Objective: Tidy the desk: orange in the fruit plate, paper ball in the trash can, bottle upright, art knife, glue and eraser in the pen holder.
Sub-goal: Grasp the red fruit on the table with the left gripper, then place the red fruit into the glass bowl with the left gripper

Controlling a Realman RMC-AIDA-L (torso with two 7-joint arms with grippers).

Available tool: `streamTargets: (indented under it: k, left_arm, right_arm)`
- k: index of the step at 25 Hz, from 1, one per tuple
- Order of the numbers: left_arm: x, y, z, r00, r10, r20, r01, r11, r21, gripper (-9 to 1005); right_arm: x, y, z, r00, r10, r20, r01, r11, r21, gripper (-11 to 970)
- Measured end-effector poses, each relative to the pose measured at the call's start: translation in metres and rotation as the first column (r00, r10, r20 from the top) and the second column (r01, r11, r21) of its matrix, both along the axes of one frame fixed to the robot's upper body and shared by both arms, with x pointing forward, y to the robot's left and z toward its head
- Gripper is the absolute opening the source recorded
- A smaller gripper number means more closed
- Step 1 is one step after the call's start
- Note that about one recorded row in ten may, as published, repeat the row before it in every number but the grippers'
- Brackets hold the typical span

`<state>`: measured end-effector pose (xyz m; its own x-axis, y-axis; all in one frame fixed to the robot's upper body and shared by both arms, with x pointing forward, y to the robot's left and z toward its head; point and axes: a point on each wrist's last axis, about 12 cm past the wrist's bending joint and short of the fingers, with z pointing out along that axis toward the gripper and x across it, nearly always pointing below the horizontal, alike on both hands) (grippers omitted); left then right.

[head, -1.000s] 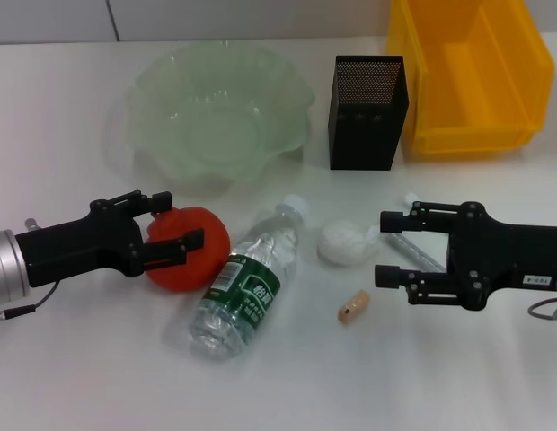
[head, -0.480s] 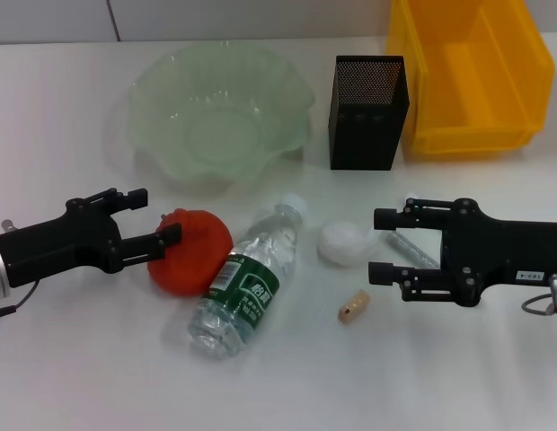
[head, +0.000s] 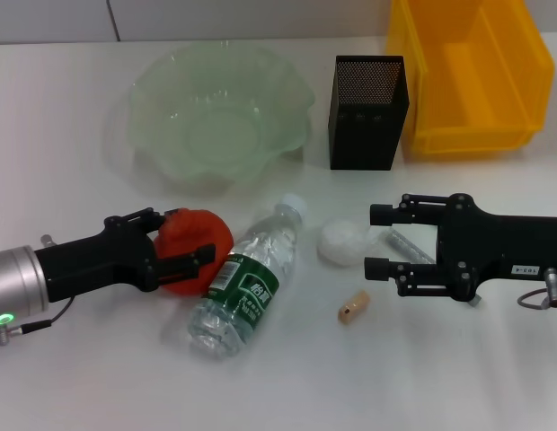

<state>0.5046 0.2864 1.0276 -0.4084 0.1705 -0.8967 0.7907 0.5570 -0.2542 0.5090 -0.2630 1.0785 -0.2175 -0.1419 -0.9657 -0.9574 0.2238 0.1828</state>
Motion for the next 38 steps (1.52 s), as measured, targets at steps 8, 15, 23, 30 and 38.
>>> streamTargets:
  k: [8,15,23,30,38]
  left_arm:
    - [0.000,-0.006,-0.001,1.000,0.008,0.020,-0.008,1.000,-0.007,669]
    - [-0.003,-0.002,0.000,0.998,0.027,0.060,-0.025,0.999,-0.027,457]
    - [-0.008,-0.003,0.001,0.996,0.015,0.086,-0.011,0.999,-0.052,210]
    - [-0.004,0.002,0.028,0.974,0.103,0.200,-0.049,0.965,-0.258,153]
    - [0.054,-0.009,0.048,0.933,0.280,0.226,-0.206,0.931,-0.300,106]
  right_arm:
    - [0.000,0.000,0.000,1.000,-0.003,-0.021,0.003,1.000,0.005,708]
    - [0.000,0.000,0.000,1.000,-0.005,-0.029,0.005,1.000,0.006,708]
    - [0.001,0.000,0.001,1.000,-0.011,-0.026,0.012,1.000,0.012,708]
    - [0.004,0.000,0.001,0.999,-0.031,-0.020,0.031,1.000,0.004,708]
    - [0.008,0.001,-0.004,0.996,-0.078,-0.038,0.078,0.997,0.005,708]
